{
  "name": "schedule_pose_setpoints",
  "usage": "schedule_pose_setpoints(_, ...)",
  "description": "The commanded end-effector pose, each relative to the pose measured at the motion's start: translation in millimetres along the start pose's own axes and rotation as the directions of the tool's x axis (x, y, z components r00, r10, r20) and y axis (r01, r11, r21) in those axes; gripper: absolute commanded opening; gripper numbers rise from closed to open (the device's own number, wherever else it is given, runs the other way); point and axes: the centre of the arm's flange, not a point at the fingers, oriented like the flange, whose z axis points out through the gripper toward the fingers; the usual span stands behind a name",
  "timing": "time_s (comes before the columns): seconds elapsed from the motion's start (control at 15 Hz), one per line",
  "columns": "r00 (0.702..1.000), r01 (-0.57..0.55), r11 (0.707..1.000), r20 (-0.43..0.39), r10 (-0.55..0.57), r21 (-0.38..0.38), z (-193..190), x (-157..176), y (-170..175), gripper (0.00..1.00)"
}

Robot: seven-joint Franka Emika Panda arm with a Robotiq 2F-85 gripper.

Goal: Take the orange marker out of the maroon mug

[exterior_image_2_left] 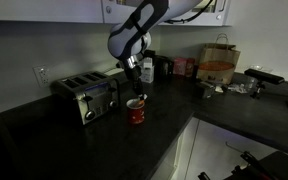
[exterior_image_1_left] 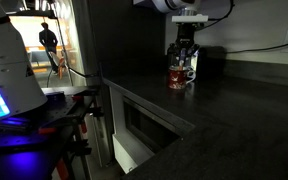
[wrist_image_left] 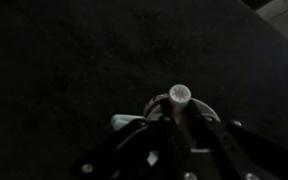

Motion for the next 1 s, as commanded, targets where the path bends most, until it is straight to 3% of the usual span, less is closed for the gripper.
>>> schedule_pose_setpoints(0.0, 0.996, -0.084, 0.996, -0.007, 0.083, -0.041, -19.8, -32.2, -12.0, 0.05)
schedule_pose_setpoints(0.4, 0.948, -0.280, 0.960, -0.160, 0.274, -0.011, -23.9, -99.0, -11.0, 0.05)
schedule_pose_setpoints(0.67, 0.868, -0.404, 0.914, -0.332, 0.370, -0.038, -55.4, -144.3, -9.8, 0.05)
schedule_pose_setpoints(0.93, 0.802, -0.502, 0.865, -0.376, 0.464, -0.005, -59.6, -176.2, -14.6, 0.05)
